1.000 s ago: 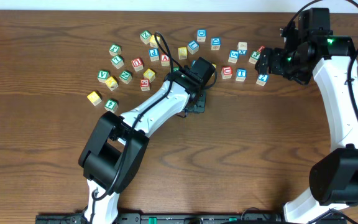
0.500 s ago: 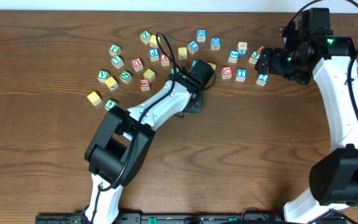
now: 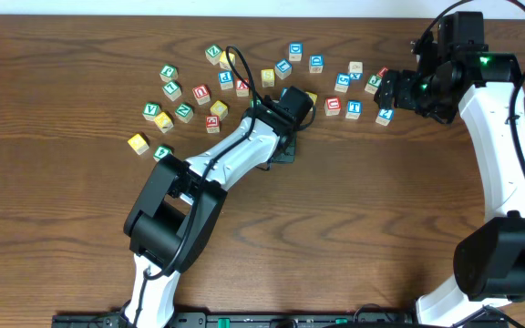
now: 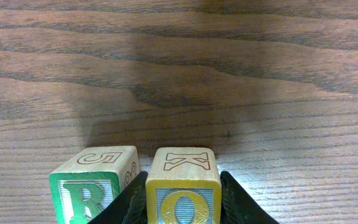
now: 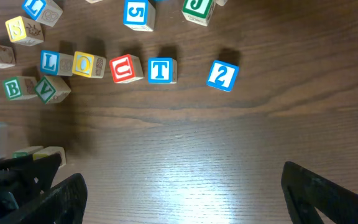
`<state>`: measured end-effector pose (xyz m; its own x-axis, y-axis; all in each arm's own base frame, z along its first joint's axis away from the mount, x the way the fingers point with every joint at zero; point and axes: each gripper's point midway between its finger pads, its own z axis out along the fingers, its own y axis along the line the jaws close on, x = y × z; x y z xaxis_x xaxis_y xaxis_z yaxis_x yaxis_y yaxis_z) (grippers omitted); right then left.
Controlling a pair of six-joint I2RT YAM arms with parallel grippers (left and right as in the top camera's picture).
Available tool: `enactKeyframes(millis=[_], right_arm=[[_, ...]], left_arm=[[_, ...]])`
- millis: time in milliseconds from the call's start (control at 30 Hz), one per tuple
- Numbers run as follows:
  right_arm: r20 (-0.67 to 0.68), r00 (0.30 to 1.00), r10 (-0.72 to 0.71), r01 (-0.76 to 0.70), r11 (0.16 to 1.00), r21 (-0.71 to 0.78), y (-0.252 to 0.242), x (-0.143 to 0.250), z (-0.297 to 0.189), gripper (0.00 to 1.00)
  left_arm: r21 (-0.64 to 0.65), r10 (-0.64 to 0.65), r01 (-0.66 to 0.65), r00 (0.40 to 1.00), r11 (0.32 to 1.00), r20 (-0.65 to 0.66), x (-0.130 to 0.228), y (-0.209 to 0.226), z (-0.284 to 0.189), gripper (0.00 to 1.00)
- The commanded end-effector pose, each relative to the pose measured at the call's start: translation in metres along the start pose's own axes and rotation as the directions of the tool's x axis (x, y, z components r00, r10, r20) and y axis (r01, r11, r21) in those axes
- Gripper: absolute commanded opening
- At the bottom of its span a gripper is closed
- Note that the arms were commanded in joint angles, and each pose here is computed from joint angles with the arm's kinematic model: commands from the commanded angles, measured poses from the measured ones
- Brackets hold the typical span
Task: Spell out ROBOT
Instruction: 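Set the O block right of R and release it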
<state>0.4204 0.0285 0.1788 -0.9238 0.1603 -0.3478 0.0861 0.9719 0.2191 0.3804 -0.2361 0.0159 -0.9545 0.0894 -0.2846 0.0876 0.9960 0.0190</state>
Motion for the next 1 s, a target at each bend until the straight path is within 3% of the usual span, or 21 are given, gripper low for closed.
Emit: enactKeyframes(millis=[0, 367, 400, 533, 967], right_arm=[[0.003, 1.0, 0.006, -0.006, 1.0, 0.009, 0.0, -0.003, 0.001, 0.95], [-0.008, 1.0, 0.008, -0.008, 1.0, 0.011, -0.001, 0.001, 0.004, 0.95], [-0.008, 1.0, 0.008, -0.008, 1.0, 0.011, -0.001, 0.001, 0.004, 0.95], [-0.008, 1.0, 0.008, -0.008, 1.0, 0.011, -0.001, 0.001, 0.004, 0.95], [-0.008, 1.0, 0.008, -0.008, 1.0, 0.011, -0.001, 0.001, 0.004, 0.95]], left_arm=[[-0.026, -0.011, 0.011, 1.0, 1.0, 0.0, 0.0, 0.006, 0.006, 0.31], [-0.031, -0.014, 0.014, 1.0, 0.999, 0.004, -0.001, 0.006, 0.006, 0.32], [-0.031, -0.016, 0.016, 1.0, 0.999, 0.003, -0.001, 0.006, 0.006, 0.4], [-0.031, -0.048, 0.048, 0.999, 0.998, 0.004, -0.001, 0.006, 0.006, 0.44], [-0.024, -0.06, 0.06, 0.998, 0.998, 0.013, -0.009, 0.004, -0.005, 0.44]])
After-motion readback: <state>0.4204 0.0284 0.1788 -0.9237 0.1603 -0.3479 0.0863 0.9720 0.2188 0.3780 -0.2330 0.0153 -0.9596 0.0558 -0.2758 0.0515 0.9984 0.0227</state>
